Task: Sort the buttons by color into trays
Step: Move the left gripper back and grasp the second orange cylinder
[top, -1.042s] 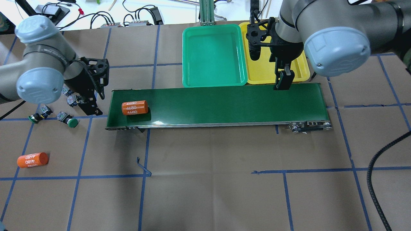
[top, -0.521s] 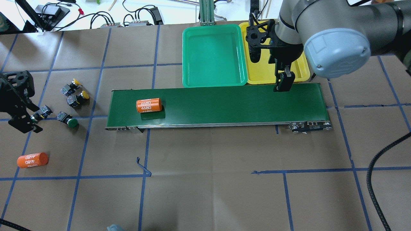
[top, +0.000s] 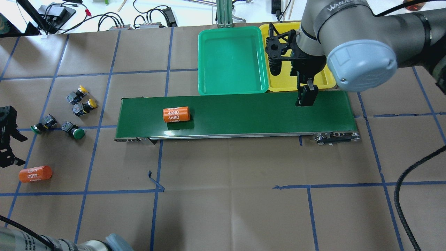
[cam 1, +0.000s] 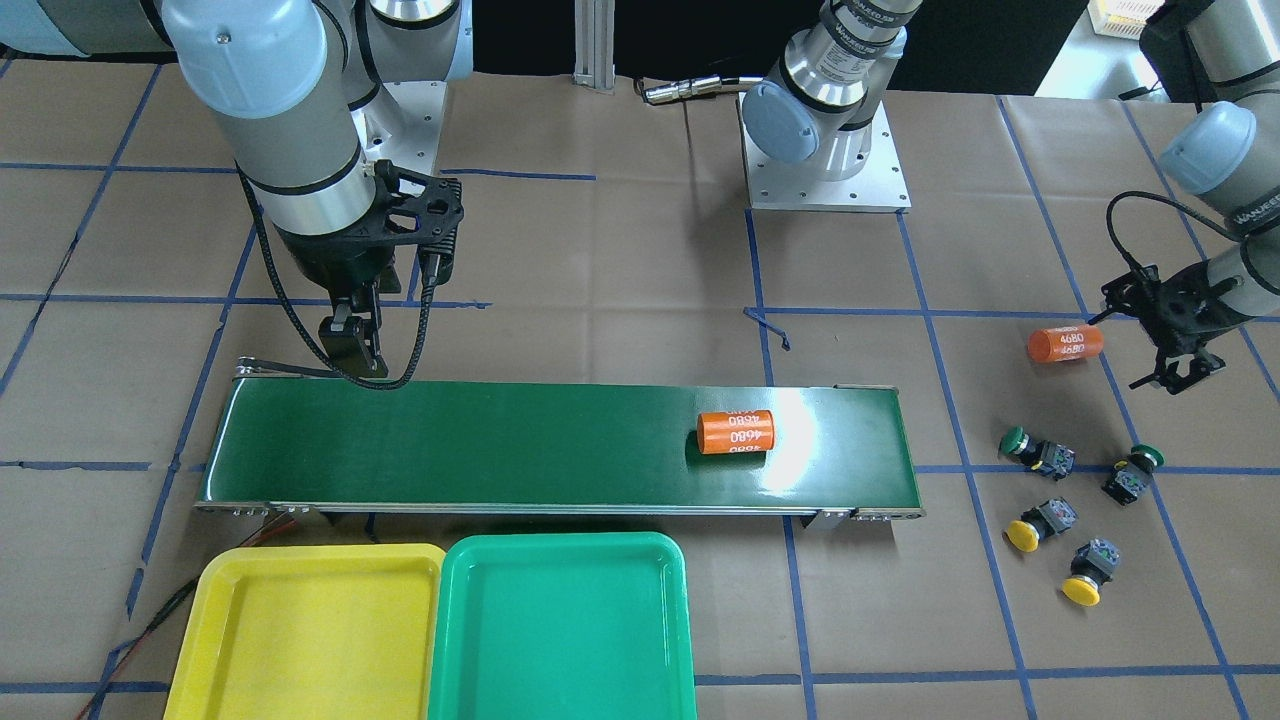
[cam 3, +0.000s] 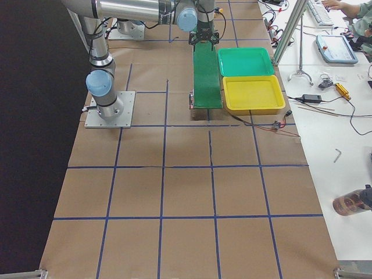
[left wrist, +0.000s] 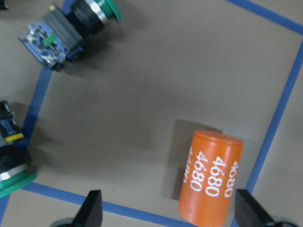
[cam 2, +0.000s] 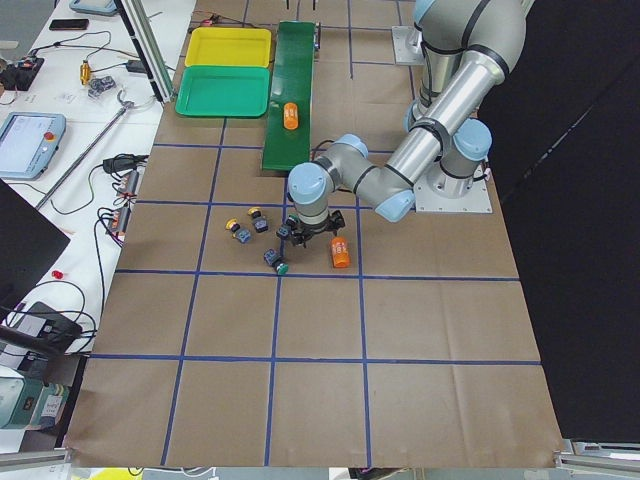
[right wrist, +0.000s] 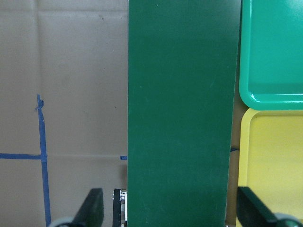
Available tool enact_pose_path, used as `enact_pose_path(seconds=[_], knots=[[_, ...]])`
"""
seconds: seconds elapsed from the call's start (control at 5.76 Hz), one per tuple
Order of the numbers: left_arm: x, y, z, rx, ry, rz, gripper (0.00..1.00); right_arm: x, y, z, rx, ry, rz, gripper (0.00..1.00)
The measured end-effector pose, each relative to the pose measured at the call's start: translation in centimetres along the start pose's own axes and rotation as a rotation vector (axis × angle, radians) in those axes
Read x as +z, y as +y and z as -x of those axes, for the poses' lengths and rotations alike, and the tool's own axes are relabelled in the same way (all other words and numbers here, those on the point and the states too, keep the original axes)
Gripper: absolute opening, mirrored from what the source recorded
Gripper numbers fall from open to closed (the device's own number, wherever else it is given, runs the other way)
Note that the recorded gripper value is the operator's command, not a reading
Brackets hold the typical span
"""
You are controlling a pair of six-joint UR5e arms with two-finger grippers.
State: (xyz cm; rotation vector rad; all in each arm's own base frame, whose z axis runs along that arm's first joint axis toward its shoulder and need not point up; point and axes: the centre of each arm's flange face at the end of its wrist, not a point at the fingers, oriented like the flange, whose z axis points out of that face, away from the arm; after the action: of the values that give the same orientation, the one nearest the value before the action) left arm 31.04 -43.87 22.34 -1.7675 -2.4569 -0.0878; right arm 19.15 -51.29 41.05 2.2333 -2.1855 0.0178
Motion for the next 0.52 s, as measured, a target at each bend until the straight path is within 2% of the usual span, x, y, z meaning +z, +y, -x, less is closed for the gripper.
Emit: enact_pose_path(seconds=[0.17,0.35,0.52], knots=[[2.5,0.9,-1.3,0.031,-0.004,0.014,0.97,0.2,-0.1,0.0,-0.001,-0.003,-0.003,1.0],[4.3,0.7,-2.4,0.051,0.008,0.009,0.93,0.4,-0.1,-0.1,-0.001,-0.007,-0.003,1.0],[5.4,0.5,-3.1,0.072,0.018,-0.002,0.73,0.5,-0.2,-0.1,-0.002,-0.009,-0.004,1.0]])
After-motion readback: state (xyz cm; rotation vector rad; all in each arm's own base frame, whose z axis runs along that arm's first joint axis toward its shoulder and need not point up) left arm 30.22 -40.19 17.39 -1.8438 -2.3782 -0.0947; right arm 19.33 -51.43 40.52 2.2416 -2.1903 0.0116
